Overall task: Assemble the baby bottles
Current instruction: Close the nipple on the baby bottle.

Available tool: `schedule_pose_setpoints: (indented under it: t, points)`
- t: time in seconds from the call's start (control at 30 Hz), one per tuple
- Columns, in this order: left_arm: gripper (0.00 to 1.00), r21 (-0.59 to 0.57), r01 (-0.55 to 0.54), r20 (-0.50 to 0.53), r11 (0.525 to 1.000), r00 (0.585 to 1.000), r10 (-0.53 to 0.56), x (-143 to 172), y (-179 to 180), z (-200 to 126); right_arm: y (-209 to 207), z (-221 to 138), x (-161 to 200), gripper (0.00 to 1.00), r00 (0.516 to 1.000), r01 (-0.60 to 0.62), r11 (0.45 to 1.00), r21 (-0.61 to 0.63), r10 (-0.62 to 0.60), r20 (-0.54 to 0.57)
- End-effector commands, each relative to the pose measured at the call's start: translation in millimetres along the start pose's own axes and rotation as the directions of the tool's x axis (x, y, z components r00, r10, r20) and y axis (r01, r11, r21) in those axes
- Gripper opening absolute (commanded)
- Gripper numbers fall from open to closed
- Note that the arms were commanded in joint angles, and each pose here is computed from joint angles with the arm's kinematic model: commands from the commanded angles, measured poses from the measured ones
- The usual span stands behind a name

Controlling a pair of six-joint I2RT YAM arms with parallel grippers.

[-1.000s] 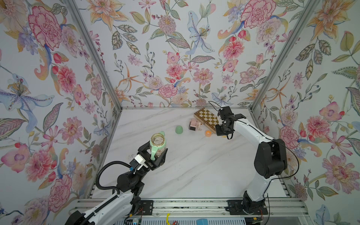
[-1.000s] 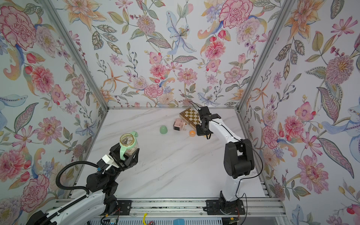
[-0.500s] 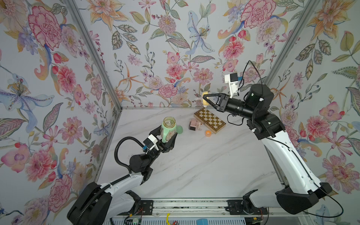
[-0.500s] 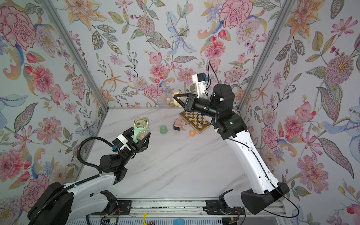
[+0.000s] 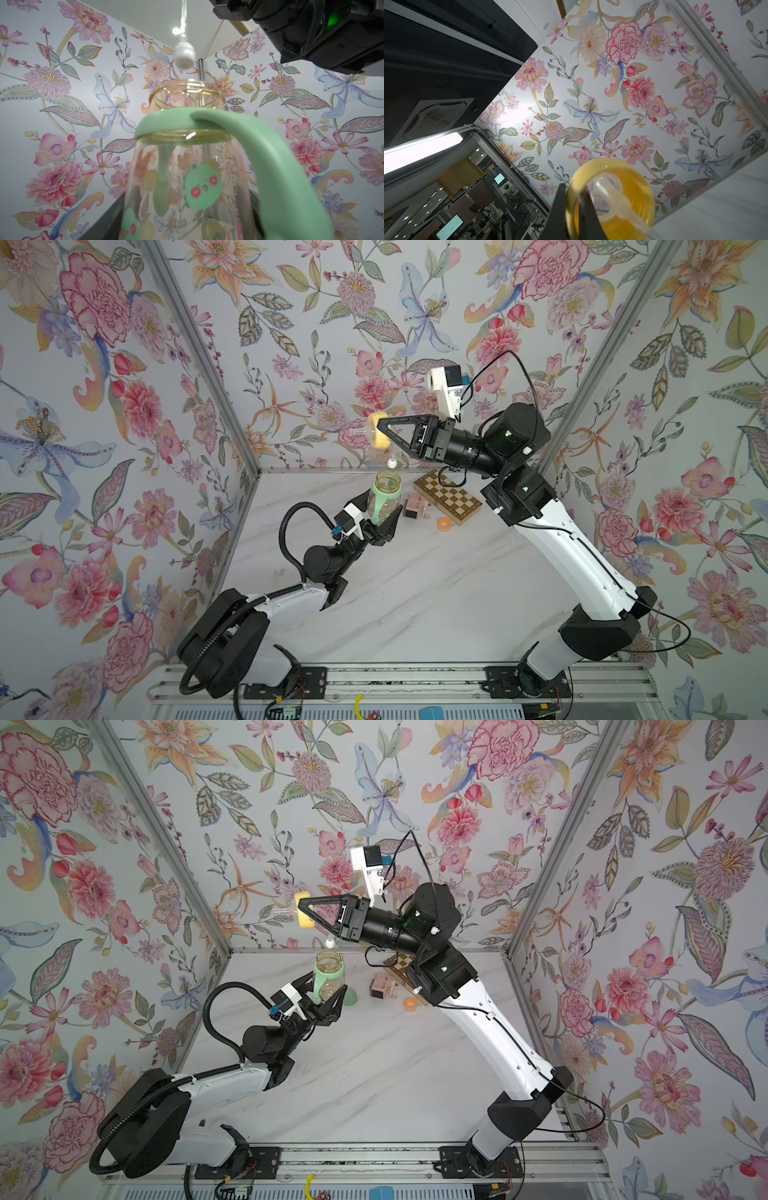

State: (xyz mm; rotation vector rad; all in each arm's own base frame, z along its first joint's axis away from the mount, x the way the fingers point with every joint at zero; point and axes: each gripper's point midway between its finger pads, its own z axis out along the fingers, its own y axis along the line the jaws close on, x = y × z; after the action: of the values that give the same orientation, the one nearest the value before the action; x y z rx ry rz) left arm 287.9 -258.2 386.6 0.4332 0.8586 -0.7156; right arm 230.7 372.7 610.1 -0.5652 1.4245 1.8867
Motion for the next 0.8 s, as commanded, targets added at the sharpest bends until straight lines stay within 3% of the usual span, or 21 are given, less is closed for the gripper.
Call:
schedule_pose_setpoints:
  t: [0.0, 0.77]
  points:
    - [0.01, -0.012, -0.052, 0.311, 0.999, 0.949, 0.053, -80.0, -3.8, -3.4, 23.3, 2.9, -7.4, 0.0, 0.999, 0.025, 0.997, -0.069, -0.023, 0.031]
    - [0.01, -0.012, -0.062, 0.327, 0.998, 0.943, 0.063, -91.7, -6.6, -13.5, -5.3, 7.6, 30.3, 0.0, 1.0, -0.029, 0.997, -0.077, 0.03, 0.007]
